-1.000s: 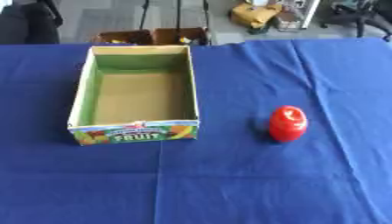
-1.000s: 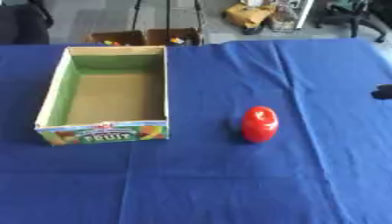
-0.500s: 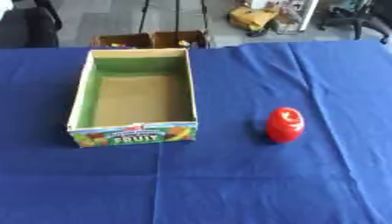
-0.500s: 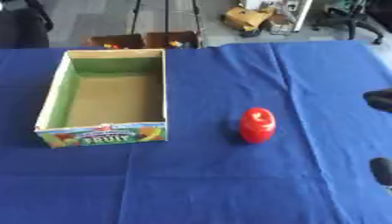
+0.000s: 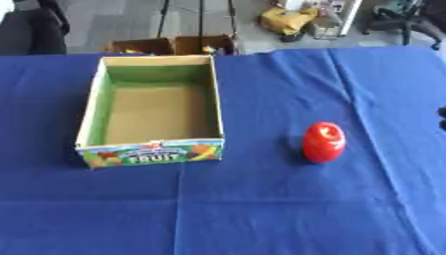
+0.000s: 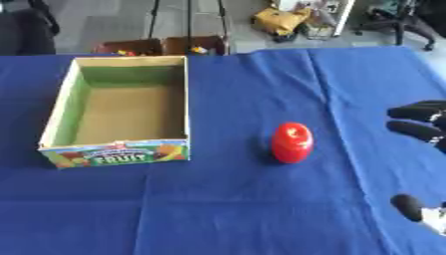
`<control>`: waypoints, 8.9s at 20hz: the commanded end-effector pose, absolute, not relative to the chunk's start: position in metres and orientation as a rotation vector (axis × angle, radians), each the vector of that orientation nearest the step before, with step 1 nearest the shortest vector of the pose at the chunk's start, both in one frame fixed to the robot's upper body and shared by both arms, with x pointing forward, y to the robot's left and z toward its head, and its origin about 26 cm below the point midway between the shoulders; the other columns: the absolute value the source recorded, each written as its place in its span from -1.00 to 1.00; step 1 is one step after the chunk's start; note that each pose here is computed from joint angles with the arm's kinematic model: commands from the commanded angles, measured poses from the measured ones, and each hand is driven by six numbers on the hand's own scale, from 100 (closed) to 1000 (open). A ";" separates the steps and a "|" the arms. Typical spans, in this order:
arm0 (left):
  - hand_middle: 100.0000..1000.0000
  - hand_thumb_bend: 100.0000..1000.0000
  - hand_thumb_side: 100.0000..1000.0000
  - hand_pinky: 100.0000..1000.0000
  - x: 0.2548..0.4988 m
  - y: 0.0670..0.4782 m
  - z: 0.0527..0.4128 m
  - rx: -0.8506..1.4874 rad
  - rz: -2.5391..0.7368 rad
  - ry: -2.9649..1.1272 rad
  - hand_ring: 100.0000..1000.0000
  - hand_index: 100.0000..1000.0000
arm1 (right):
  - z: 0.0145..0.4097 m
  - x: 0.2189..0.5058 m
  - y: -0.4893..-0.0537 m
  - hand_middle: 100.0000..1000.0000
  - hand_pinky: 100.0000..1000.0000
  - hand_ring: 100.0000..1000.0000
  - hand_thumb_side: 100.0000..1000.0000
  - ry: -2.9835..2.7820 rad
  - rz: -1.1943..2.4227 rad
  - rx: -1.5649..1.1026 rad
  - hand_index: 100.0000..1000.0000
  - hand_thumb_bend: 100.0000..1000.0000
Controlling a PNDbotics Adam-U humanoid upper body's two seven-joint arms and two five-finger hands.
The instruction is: Pick up objects on the table and place them in the box.
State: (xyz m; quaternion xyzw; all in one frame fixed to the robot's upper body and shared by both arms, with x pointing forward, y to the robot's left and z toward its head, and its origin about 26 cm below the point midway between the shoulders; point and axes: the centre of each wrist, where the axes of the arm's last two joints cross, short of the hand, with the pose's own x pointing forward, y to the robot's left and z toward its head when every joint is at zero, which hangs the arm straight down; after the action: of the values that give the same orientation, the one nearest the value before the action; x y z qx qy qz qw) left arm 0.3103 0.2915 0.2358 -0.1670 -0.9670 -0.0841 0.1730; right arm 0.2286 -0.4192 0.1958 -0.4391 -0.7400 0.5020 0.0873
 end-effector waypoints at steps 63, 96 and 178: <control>0.46 -1.00 0.81 0.25 0.310 0.276 0.245 -0.609 -0.357 -2.739 0.24 0.83 | 0.245 0.348 -0.434 0.47 0.24 0.39 1.00 -1.905 1.537 -1.056 0.88 0.14; 0.46 -1.00 0.81 0.25 0.309 0.279 0.240 -0.590 -0.353 -2.722 0.24 0.84 | 0.195 0.379 -0.378 0.57 0.28 0.46 0.87 -1.687 1.676 -1.016 0.88 0.15; 0.47 -1.00 0.81 0.29 0.309 0.275 0.238 -0.622 -0.370 -2.706 0.27 0.81 | 0.281 0.351 -0.339 0.02 -0.70 -0.21 -0.44 -1.954 1.513 -1.101 0.18 -1.00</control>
State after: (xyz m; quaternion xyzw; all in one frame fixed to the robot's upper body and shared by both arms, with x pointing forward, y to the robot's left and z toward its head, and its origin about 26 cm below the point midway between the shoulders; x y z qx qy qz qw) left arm 0.3125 0.2760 0.2303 -0.2177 -0.9512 -0.1207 0.1825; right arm 0.3573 -0.3363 0.2601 -0.3836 -0.7014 0.5507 0.2398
